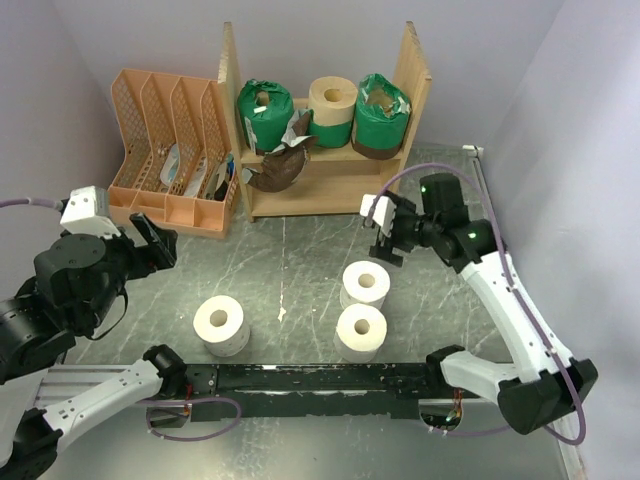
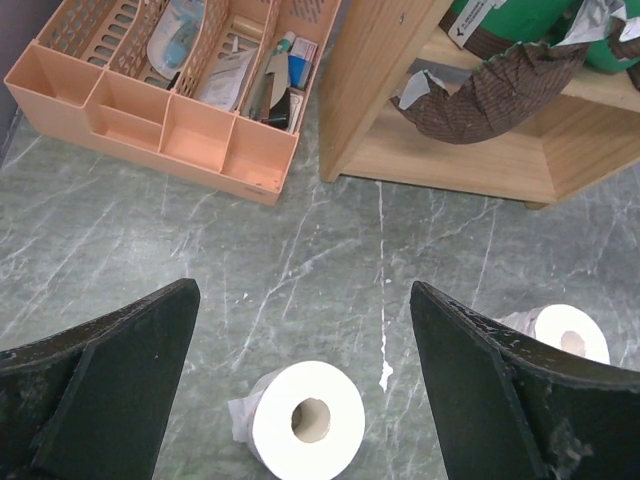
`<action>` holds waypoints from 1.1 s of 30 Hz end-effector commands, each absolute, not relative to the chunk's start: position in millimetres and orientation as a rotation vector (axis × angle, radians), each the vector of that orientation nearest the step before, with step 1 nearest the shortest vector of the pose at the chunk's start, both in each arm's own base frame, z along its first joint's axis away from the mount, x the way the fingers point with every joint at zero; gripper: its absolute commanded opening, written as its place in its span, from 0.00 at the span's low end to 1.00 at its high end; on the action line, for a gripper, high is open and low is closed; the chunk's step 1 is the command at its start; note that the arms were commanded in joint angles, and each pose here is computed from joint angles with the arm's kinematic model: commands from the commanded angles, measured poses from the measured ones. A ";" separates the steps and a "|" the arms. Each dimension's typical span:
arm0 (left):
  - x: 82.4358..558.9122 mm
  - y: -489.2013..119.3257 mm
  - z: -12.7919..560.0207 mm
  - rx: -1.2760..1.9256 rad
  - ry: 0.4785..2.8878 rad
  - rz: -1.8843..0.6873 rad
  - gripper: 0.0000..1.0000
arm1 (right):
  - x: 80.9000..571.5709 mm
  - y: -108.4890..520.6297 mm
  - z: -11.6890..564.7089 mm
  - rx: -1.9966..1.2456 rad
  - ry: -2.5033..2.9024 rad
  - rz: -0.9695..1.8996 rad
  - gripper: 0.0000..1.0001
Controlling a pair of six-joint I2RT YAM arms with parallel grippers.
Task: Place and organize the paper towels onto the shelf
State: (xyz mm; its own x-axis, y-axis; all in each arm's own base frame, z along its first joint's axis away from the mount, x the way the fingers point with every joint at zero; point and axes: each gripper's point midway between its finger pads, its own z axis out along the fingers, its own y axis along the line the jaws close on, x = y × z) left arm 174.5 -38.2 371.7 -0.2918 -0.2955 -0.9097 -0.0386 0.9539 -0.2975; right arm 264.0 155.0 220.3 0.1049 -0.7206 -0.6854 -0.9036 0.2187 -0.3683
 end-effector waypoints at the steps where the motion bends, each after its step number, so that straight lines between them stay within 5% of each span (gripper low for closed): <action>1: 178.4 -39.7 364.7 -0.240 1.871 -0.229 0.98 | 218.3 149.8 232.9 -1.705 1.634 0.397 0.83; 7: 183.0 -44.1 360.2 -0.239 1.881 -0.223 0.98 | 169.7 119.7 180.9 -2.000 1.610 0.405 0.84; 33: 186.8 -44.5 323.6 -0.253 1.946 -0.157 0.98 | 181.3 143.0 154.0 -2.182 1.294 0.423 0.81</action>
State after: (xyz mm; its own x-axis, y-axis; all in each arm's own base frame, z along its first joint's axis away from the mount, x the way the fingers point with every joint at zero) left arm 186.8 -48.3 326.8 -0.3727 -0.2479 -0.8942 -0.0836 0.9687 -0.2337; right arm 179.8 131.5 154.2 0.4503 -0.7352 -0.5067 -0.8922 -0.3485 -0.2872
